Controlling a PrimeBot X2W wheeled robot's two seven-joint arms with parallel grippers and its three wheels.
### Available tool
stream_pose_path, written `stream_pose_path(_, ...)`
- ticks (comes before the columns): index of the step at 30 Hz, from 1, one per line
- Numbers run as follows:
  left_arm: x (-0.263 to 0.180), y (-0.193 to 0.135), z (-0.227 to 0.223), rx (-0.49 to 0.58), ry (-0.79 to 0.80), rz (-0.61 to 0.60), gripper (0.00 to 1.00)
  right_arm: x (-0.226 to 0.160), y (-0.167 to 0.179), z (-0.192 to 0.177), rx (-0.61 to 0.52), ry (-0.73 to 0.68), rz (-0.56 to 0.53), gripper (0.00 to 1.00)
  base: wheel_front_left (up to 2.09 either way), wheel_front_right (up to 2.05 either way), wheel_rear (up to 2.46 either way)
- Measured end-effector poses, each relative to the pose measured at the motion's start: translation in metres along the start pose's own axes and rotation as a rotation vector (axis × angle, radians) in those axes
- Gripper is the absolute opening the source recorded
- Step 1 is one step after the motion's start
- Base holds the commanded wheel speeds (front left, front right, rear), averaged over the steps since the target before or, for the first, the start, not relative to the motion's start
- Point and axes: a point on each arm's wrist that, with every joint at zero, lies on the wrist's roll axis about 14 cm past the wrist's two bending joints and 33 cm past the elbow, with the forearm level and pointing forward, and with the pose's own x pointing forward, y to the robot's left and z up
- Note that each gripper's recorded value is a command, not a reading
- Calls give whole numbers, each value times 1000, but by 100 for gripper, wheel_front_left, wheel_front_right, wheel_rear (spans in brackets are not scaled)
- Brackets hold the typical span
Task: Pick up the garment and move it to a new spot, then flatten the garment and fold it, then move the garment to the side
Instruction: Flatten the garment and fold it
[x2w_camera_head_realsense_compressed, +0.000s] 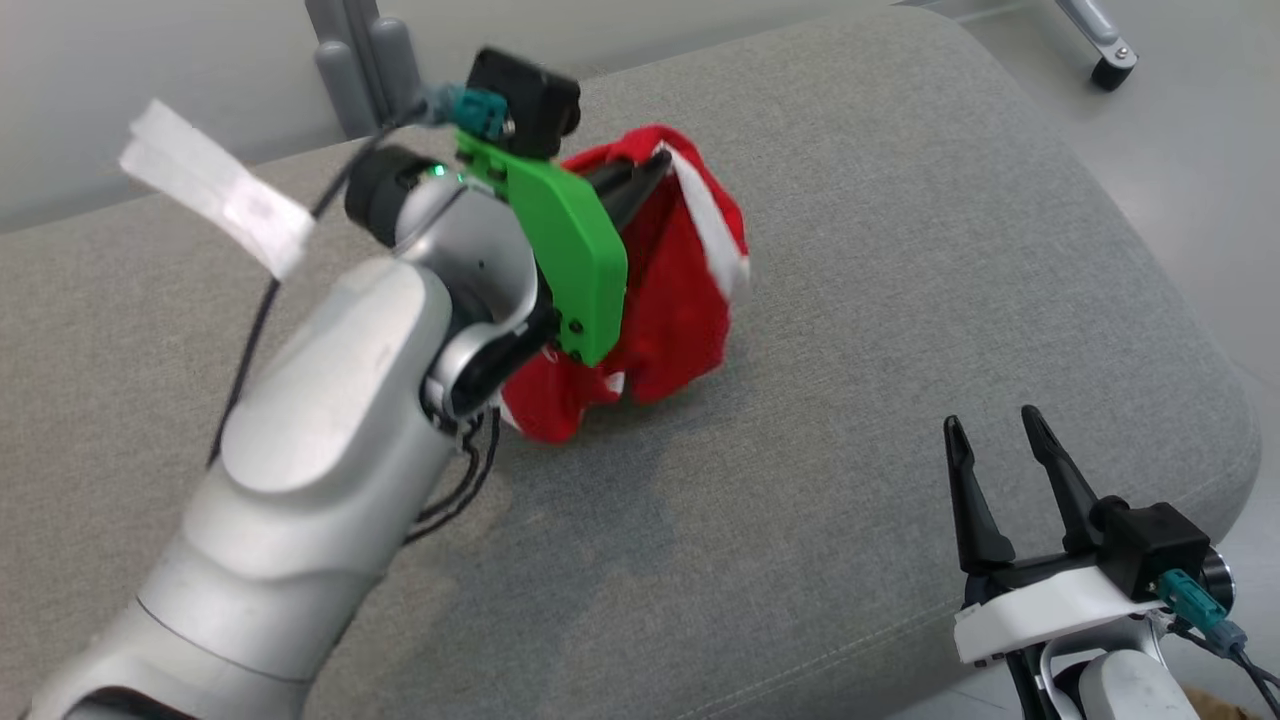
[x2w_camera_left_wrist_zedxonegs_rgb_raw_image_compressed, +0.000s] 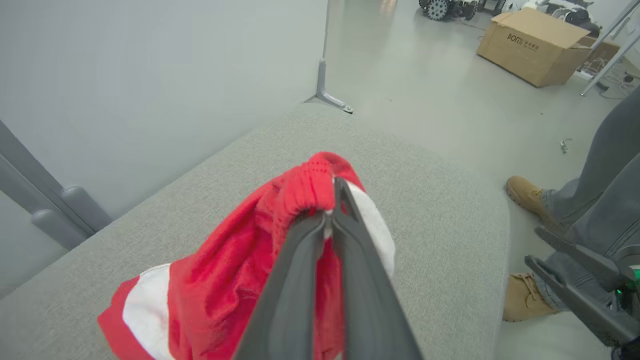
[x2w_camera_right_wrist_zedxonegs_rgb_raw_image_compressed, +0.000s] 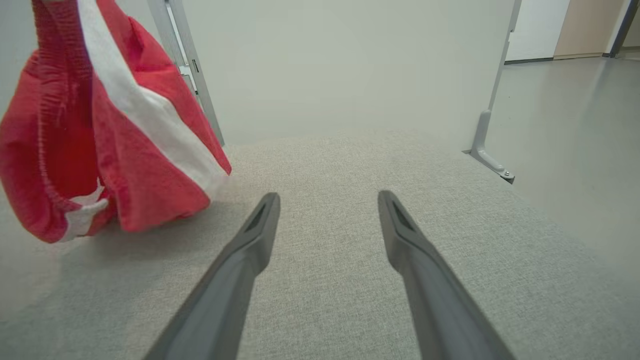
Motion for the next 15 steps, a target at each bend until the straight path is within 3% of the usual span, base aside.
stream_pose_path(6, 2, -5, 63, 82, 30, -40, 0, -2, -2, 0, 43, 0, -15, 100, 0, 0, 0)
stream_pose_path(8, 3, -4, 75, 65, 32, -42, 0, -3, -5, -1, 51, 1, -27, 100, 0, 0, 0)
stream_pose_path(15, -11, 31, 76, 4, 102, 11, 0, -5, -12, -2, 63, 6, -51, 100, 0, 0, 0)
